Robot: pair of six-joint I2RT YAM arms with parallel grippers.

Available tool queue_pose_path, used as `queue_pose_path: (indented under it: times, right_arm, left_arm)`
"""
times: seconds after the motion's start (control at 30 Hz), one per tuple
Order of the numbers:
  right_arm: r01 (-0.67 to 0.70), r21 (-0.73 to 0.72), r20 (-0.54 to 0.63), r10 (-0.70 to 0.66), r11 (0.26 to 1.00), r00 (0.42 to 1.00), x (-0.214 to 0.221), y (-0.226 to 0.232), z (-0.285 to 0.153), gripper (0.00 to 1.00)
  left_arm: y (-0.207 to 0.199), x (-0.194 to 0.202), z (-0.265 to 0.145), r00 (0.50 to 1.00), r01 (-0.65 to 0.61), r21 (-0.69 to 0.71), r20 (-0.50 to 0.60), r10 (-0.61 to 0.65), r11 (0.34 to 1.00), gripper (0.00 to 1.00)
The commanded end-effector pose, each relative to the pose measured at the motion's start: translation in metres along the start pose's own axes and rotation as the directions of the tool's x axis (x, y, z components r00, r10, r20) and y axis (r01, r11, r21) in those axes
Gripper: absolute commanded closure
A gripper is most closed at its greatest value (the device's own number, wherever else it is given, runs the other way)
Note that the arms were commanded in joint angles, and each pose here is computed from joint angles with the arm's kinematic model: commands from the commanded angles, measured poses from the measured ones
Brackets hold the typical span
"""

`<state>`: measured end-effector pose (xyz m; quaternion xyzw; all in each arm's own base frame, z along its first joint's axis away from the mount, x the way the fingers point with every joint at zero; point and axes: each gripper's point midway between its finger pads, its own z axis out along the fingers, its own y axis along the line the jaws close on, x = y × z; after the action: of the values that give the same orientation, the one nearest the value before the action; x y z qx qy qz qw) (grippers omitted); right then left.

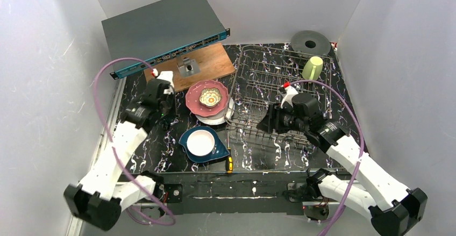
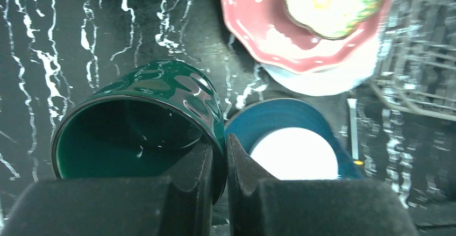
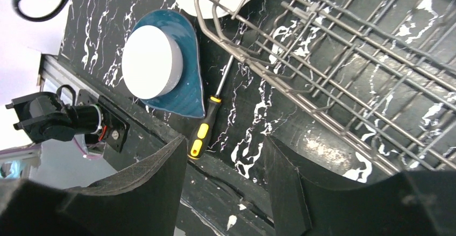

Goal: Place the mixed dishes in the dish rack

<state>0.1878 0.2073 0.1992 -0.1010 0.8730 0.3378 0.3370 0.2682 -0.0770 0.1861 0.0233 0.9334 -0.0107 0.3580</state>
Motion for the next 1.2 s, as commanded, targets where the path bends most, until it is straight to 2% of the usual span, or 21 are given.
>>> queue_pose_path:
  times: [0.0,0.17,0.33,0.43,0.57,0.6,0.67,0.8,0.97,1.17]
  right_arm:
    - [0.007,-0.082,0.010,-0.006,0.997,1.000,-0.005,0.022,0.011,0.38]
    - [0.018,-0.134,-0.035,-0.023,0.991,0.999,0.003,0.044,0.024,0.39]
    - [0.022,-0.186,-0.083,-0.038,0.982,0.996,0.019,0.070,0.035,0.39]
    - [0.023,-0.229,-0.091,-0.045,0.973,0.995,0.025,0.088,0.037,0.39]
    - [0.044,-0.319,-0.080,-0.073,0.947,0.994,0.029,0.114,0.034,0.38]
    - [0.040,-0.345,-0.076,-0.070,0.938,0.995,0.030,0.119,0.033,0.38]
    - [0.032,-0.412,-0.058,-0.061,0.910,0.996,0.030,0.130,0.028,0.37]
    - [0.049,-0.545,0.013,-0.049,0.837,0.999,0.021,0.154,0.011,0.36]
    - [0.086,-0.636,0.097,-0.030,0.767,0.995,0.009,0.172,-0.006,0.34]
    - [0.092,-0.696,0.119,-0.012,0.712,0.993,-0.004,0.193,-0.013,0.33]
  left_arm:
    - [-0.020,0.006,-0.046,0.990,0.132,0.173,0.035,-0.140,0.976,1.00]
    - [-0.059,0.006,-0.084,0.957,0.234,0.445,0.050,-0.285,0.865,1.00]
    - [-0.091,-0.006,-0.113,0.916,0.281,0.653,0.035,-0.399,0.703,1.00]
    - [-0.112,-0.014,-0.126,0.892,0.303,0.762,-0.014,-0.452,0.573,1.00]
    - [-0.133,-0.029,-0.141,0.846,0.318,0.877,-0.090,-0.526,0.361,1.00]
    - [-0.137,-0.039,-0.150,0.824,0.310,0.905,-0.103,-0.557,0.290,1.00]
    - [-0.141,-0.044,-0.155,0.804,0.305,0.930,-0.135,-0.579,0.206,1.00]
    - [-0.142,-0.046,-0.163,0.777,0.292,0.950,-0.167,-0.607,0.113,1.00]
    - [-0.137,-0.051,-0.174,0.733,0.283,0.959,-0.201,-0.650,0.022,1.00]
    - [-0.129,-0.054,-0.184,0.675,0.276,0.957,-0.256,-0.692,-0.085,1.00]
